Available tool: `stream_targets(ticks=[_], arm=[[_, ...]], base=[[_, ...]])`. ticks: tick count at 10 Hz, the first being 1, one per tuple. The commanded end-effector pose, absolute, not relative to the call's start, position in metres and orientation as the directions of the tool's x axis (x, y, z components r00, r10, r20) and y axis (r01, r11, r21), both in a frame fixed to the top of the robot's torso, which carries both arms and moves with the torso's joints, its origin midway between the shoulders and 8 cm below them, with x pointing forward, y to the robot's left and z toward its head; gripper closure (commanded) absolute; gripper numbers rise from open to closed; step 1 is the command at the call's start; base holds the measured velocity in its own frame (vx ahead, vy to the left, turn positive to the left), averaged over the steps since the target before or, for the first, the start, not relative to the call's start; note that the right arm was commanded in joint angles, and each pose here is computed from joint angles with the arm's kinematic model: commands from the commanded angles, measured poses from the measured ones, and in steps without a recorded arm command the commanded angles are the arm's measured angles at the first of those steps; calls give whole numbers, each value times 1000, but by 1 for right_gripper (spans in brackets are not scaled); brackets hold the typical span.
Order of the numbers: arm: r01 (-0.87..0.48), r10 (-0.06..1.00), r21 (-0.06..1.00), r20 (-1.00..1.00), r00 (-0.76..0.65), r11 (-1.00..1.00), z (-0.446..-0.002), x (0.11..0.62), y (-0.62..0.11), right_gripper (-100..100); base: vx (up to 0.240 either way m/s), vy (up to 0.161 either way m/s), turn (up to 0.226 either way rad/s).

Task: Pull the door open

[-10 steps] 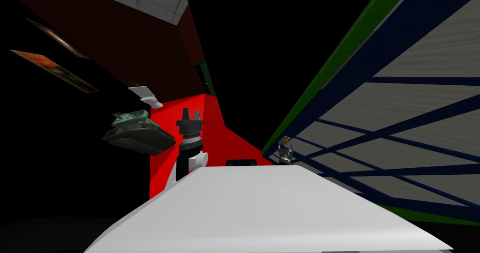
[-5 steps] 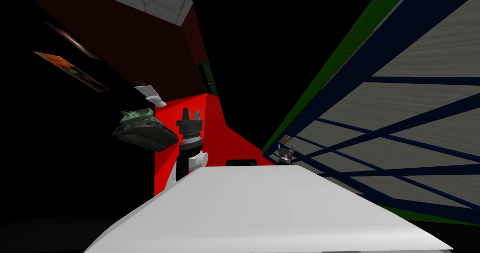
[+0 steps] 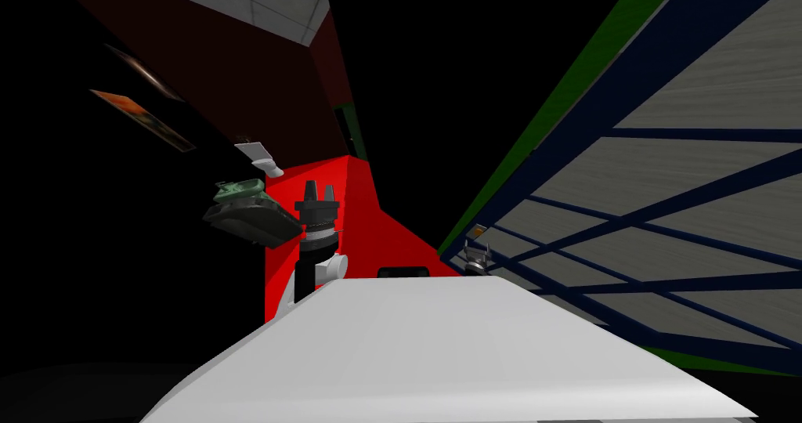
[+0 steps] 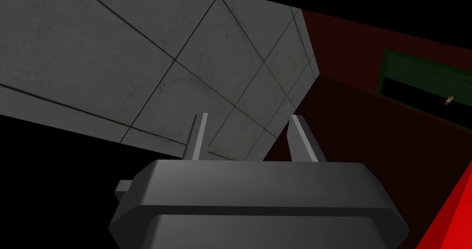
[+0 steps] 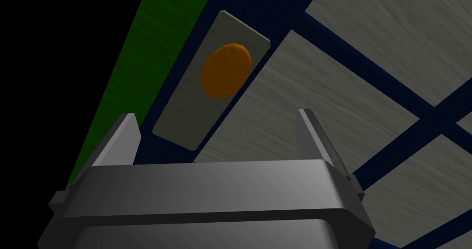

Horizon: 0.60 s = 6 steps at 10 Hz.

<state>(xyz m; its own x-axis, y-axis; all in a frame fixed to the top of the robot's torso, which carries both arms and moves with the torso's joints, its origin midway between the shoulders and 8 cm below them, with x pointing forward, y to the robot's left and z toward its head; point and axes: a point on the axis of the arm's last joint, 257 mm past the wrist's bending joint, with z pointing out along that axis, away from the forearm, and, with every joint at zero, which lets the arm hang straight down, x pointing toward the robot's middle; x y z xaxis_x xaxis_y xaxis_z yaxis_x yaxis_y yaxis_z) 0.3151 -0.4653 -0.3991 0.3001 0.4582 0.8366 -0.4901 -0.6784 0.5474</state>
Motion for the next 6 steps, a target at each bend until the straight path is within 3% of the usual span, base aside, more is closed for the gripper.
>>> stream_targets(ticks=[1,6], arm=[[-504,431,516,856,284,-693,-399,315,-465,-100],[-564,302,367,930,209,-740,-399,314,-466,-100]], base=[[-43,-2,28],[-48,4,45]])
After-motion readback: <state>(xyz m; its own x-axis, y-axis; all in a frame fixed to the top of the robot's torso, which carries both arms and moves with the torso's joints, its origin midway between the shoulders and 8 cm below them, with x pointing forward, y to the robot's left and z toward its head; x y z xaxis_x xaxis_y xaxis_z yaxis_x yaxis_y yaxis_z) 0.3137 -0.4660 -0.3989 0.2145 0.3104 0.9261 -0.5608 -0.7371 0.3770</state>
